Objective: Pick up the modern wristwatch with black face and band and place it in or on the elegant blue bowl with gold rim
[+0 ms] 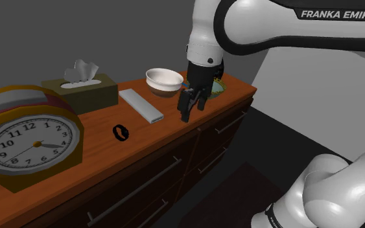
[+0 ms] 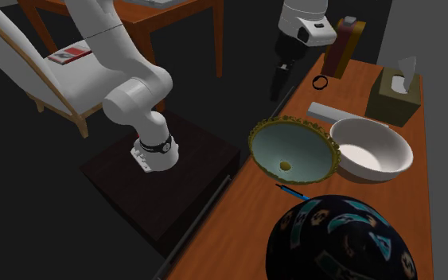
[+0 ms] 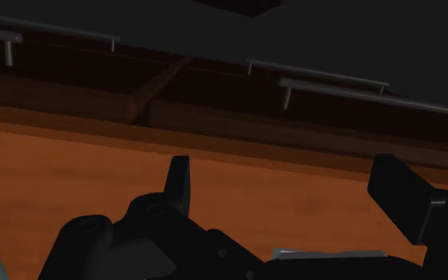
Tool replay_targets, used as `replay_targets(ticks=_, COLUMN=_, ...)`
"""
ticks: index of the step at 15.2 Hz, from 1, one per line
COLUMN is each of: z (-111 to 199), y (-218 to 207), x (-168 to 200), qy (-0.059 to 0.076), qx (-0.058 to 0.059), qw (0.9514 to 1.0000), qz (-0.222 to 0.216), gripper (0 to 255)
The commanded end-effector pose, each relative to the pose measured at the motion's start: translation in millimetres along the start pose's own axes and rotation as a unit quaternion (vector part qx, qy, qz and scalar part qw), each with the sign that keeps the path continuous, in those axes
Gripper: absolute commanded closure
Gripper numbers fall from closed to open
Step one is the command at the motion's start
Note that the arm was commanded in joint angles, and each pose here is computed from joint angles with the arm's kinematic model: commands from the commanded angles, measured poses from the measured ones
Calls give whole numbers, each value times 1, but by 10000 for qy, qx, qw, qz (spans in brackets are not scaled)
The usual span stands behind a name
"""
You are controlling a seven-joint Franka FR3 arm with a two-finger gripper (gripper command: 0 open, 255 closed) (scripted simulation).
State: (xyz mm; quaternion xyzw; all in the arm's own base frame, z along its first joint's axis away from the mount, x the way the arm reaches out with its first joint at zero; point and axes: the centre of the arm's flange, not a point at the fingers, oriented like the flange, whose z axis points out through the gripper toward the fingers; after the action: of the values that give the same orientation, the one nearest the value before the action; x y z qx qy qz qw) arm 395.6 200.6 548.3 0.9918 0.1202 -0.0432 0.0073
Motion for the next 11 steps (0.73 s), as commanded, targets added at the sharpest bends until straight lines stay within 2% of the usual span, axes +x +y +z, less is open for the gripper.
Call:
replay_targets(ticks=1, z=-2, y=-25, x=14, qy=11, qx=-3, qw=10000, qz=-60, gripper=0)
replay_targets(ticks=11, z=-3, y=-134, x=88, qy=68, qx=-51, qw=9993, qz=-363, gripper=0)
